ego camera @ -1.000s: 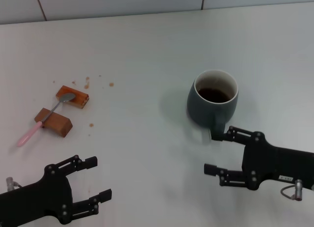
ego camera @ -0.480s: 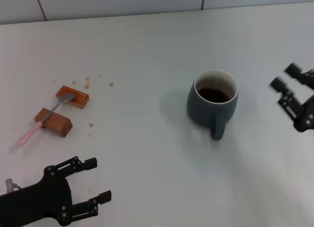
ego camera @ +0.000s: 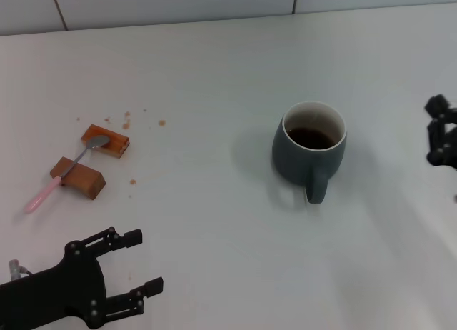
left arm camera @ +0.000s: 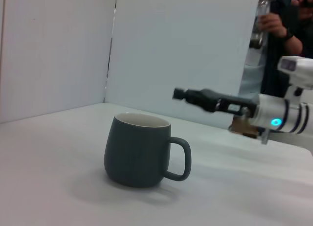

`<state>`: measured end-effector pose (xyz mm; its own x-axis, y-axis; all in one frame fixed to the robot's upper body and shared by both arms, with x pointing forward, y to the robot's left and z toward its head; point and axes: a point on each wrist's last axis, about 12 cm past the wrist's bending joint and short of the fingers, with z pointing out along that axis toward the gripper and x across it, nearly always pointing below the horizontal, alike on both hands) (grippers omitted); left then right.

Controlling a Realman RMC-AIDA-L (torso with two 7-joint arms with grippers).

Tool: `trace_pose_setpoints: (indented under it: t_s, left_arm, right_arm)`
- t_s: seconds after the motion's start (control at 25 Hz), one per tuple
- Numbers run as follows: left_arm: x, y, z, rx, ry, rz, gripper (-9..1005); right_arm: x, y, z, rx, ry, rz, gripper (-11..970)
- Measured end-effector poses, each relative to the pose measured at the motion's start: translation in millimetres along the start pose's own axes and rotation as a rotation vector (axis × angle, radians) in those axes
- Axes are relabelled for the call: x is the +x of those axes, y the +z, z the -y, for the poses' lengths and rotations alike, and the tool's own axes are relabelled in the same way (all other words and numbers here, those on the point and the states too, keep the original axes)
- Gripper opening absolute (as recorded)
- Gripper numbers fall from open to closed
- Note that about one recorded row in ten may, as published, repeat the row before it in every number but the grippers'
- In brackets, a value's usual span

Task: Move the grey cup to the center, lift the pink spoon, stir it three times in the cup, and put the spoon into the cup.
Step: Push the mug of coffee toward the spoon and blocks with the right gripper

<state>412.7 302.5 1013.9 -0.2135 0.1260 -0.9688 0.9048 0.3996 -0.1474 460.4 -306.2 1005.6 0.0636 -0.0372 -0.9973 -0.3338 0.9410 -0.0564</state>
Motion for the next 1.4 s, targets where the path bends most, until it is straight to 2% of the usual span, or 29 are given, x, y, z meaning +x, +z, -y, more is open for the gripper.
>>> trace_pose_setpoints:
  t_s: [0.08,0.36,0.8,1.4]
  left_arm:
    - [0,0,0.3,0.000,0.001,0.000,801]
    - [0,0,0.0,0.001,0.003,-0.001,801]
    - [-1,0,-0.8,0.003,0.000,-0.001,801]
    - [-1,0,-0.8,0.003,0.000,-0.001,801]
  right_arm:
    - [5,10,-3.3,-0.030,-0.006,-0.052,138]
    - [11,32,-33.6,-0.227,-0.052,-0.129,46]
    - [12,50,-58.8,-0.345,-0.032,-0.165,47]
    - [4,88,-99.6,-0.523,-0.045,-0.207,46]
